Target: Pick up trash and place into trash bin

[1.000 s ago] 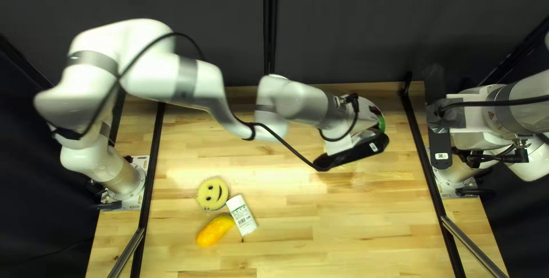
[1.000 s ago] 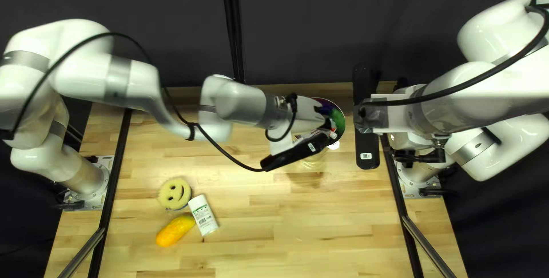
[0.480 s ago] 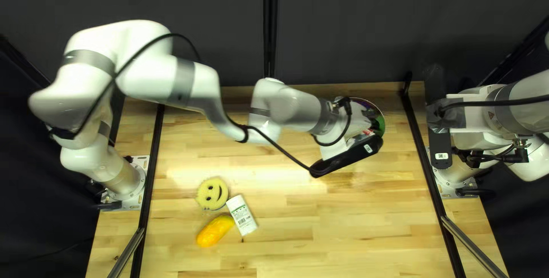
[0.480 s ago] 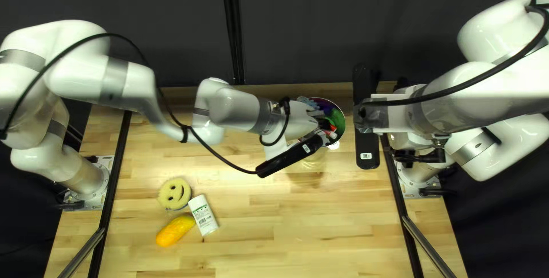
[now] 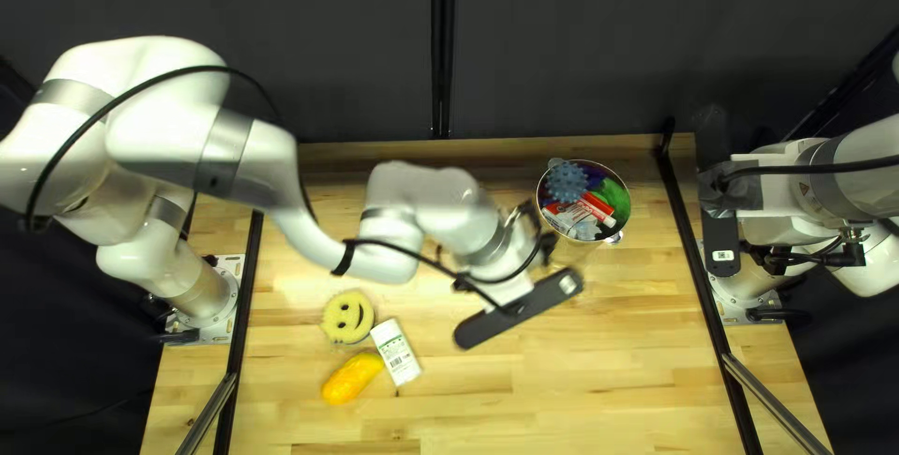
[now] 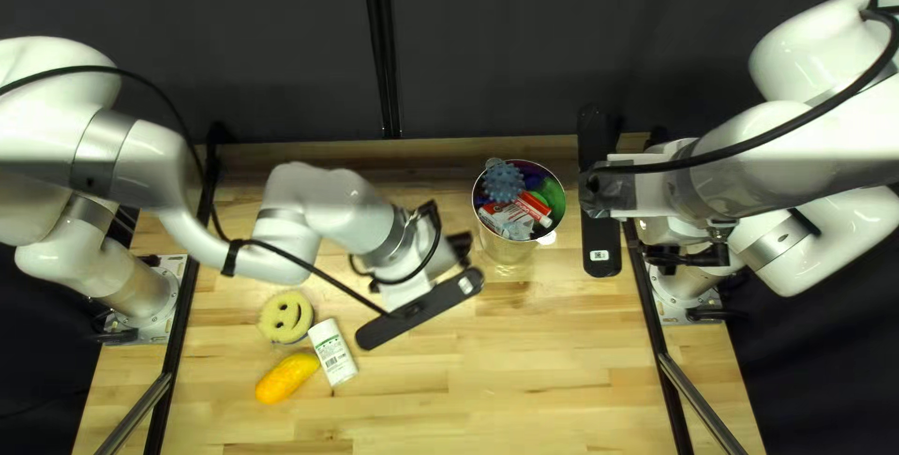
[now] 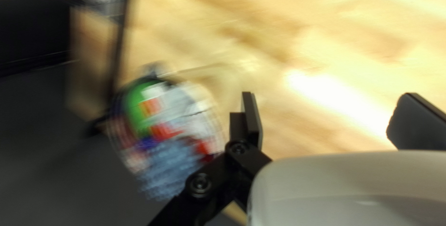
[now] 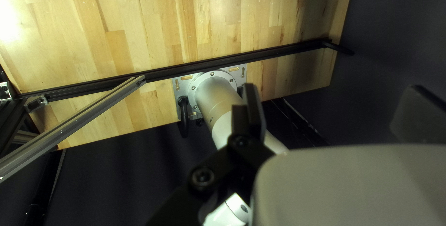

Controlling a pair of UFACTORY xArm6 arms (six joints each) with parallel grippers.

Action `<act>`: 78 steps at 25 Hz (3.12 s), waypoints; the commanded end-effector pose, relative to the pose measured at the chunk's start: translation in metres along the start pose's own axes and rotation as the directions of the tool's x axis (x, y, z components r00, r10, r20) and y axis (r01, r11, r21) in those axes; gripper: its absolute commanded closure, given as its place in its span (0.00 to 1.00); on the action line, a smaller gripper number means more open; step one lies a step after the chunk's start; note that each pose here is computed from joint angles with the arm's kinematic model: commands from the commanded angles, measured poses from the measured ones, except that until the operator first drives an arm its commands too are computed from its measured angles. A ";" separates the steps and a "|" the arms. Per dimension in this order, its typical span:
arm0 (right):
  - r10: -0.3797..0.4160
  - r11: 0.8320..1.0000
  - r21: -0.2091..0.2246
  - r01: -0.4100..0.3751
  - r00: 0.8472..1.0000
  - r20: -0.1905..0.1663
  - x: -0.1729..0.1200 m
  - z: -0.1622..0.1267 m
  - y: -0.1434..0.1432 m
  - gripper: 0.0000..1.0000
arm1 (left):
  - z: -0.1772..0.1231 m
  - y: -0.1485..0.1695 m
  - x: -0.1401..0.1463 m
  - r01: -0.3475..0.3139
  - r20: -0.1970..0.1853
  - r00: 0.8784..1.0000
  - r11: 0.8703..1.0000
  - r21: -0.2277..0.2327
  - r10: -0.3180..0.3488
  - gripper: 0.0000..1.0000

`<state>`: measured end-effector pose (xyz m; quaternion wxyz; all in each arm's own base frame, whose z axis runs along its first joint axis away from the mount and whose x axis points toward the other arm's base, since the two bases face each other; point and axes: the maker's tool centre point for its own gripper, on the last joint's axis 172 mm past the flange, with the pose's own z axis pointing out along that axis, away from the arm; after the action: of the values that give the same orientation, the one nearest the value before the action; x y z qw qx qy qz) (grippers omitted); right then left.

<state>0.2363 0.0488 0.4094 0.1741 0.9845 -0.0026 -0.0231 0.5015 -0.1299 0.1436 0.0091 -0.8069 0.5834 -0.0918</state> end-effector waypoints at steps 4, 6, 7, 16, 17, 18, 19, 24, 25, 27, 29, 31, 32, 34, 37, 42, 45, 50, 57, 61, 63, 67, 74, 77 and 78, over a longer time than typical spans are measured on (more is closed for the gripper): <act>0.000 1.000 0.000 0.000 1.000 0.000 0.000 0.000 0.000 0.00 | 0.058 0.075 0.022 0.017 -0.015 1.000 0.980 -0.197 -0.021 0.00; 0.000 1.000 0.000 0.000 1.000 0.000 0.000 0.000 0.000 0.00 | 0.066 0.090 0.028 0.035 -0.017 0.999 0.976 -0.216 -0.039 0.00; 0.000 1.000 0.000 0.000 1.000 0.000 0.000 0.000 0.000 0.00 | 0.069 0.095 0.028 0.043 -0.016 0.999 0.975 -0.220 -0.048 0.00; 0.000 1.000 0.000 0.000 1.000 0.000 0.000 0.000 0.000 0.00 | 0.097 0.114 0.009 0.241 0.074 0.970 0.957 -0.164 -0.232 0.00; 0.000 1.000 0.000 0.000 1.000 0.000 0.000 0.000 0.000 0.00 | 0.098 0.113 0.007 0.256 0.081 0.966 0.954 -0.157 -0.246 0.00; 0.000 1.000 0.000 0.000 1.000 0.000 0.000 0.000 0.000 0.00 | 0.099 0.113 0.004 0.282 0.094 0.958 0.949 -0.142 -0.271 0.00; 0.000 1.000 0.000 0.000 1.000 0.000 0.000 0.000 0.000 0.00 | 0.099 0.112 0.003 0.293 0.100 0.954 0.947 -0.135 -0.281 0.00; 0.000 1.000 0.000 0.000 1.000 0.000 0.000 0.000 0.000 0.00 | 0.101 0.117 -0.006 0.351 0.138 0.932 0.931 -0.102 -0.336 0.00; 0.000 1.000 0.000 0.000 1.000 0.000 0.000 0.000 0.000 0.00 | 0.101 0.119 -0.006 0.360 0.143 0.928 0.928 -0.099 -0.344 0.00; 0.000 1.000 0.000 0.000 1.000 0.000 0.000 0.000 0.000 0.00 | 0.102 0.120 -0.005 0.368 0.148 0.924 0.925 -0.096 -0.352 0.00; 0.000 1.000 0.000 0.000 1.000 0.000 0.000 0.000 0.000 0.00 | 0.107 0.120 0.000 0.374 0.156 0.921 0.923 -0.096 -0.357 0.00; 0.000 1.000 0.000 0.000 1.000 0.000 0.000 0.000 0.000 0.00 | 0.111 0.119 0.005 0.377 0.171 0.918 0.921 -0.096 -0.358 0.00; 0.000 1.000 0.000 0.000 1.000 0.000 0.000 0.000 0.000 0.00 | 0.113 0.119 0.004 0.378 0.178 0.917 0.921 -0.096 -0.358 0.00; 0.000 1.000 0.000 0.000 1.000 0.000 0.000 0.000 0.000 0.00 | 0.115 0.120 0.001 0.383 0.196 0.912 0.919 -0.091 -0.360 0.00; 0.000 1.000 0.000 0.000 1.000 0.000 0.000 0.000 0.000 0.00 | 0.115 0.126 -0.011 0.401 0.209 0.902 0.912 -0.083 -0.378 0.00; 0.000 1.000 0.000 0.000 1.000 0.000 0.000 0.000 0.000 0.00 | 0.115 0.127 -0.016 0.422 0.212 0.892 0.904 -0.072 -0.400 0.00; 0.000 1.000 0.000 0.000 1.000 0.000 0.000 0.000 0.000 0.00 | 0.116 0.127 -0.018 0.431 0.215 0.887 0.900 -0.070 -0.408 0.00; 0.000 1.000 0.000 0.000 1.000 0.000 0.000 0.000 0.000 0.00 | 0.117 0.125 -0.021 0.446 0.224 0.879 0.892 -0.072 -0.421 0.00; 0.000 1.000 0.000 0.000 1.000 0.000 0.000 0.000 0.000 0.00 | 0.117 0.126 -0.026 0.468 0.224 0.868 0.881 -0.067 -0.444 0.38; 0.000 1.000 0.000 0.000 1.000 0.000 0.000 0.000 0.000 0.00 | 0.116 0.127 -0.027 0.482 0.219 0.862 0.873 -0.077 -0.457 0.92; 0.000 1.000 0.000 0.000 1.000 0.000 0.000 0.000 0.000 0.00 | 0.116 0.127 -0.026 0.483 0.216 0.862 0.872 -0.081 -0.458 0.94; 0.000 1.000 0.000 0.000 1.000 0.000 0.000 0.000 0.000 0.00 | 0.109 0.116 -0.017 0.454 0.202 0.878 0.888 -0.064 -0.434 0.96; 0.000 1.000 0.000 0.000 1.000 0.000 0.000 0.000 0.000 0.00 | 0.033 0.061 -0.002 0.333 0.258 0.908 0.942 0.034 -0.330 0.96; 0.000 1.000 0.000 0.000 1.000 0.000 0.000 0.000 0.000 0.00 | 0.011 0.038 -0.003 0.267 0.287 0.917 0.961 0.076 -0.278 0.96; 0.000 1.000 0.000 0.000 1.000 0.000 0.000 0.000 0.000 0.00 | 0.008 0.031 -0.005 0.245 0.296 0.919 0.966 0.085 -0.259 0.96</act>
<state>0.2362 0.0488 0.4094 0.1741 0.9845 -0.0026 -0.0231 0.4595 -0.1451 0.1157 0.0817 -0.8918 0.4448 0.0171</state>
